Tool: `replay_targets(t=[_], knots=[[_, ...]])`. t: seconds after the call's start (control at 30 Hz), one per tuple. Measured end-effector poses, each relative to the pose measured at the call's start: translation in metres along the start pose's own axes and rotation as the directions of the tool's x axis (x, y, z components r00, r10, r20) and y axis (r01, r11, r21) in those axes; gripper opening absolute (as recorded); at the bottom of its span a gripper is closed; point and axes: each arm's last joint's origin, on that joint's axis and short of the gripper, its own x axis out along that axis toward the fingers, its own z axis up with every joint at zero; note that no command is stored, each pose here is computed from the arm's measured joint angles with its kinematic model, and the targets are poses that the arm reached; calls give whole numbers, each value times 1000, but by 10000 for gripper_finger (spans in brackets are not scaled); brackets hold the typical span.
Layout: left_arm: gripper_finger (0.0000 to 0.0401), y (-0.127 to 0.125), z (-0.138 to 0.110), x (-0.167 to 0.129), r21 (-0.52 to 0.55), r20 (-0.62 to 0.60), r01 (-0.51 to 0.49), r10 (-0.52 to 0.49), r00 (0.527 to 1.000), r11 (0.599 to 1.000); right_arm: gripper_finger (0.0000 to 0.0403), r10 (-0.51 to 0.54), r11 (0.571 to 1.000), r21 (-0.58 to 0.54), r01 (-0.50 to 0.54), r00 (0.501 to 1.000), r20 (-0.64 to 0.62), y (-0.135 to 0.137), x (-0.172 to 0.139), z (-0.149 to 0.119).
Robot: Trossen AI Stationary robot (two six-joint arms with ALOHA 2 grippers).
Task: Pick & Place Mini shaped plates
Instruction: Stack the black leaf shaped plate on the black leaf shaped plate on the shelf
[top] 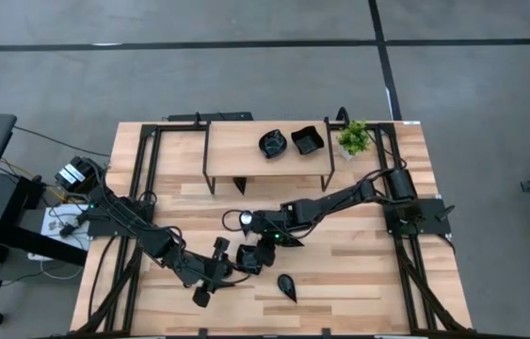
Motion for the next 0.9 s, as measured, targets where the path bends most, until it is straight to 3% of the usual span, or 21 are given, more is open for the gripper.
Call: replay_targets(t=[0.13,0.37,0.77,0.9], knots=[[195,4,-2,1,-139,-25,-20,17,1000,990,133,1,1000,0,-1,1000,0,0,0,0],[195,15,-21,-30,-218,-255,-73,15,967,973,133,7,1000,2,-7,1000,-4,1,0,0],[195,47,-49,-110,-446,10,-62,75,997,893,133,9,1000,1,-9,1000,-2,1,0,0],[195,56,-71,-124,-493,64,-151,208,976,857,133,11,1000,1,-11,1000,-1,1,0,0]])
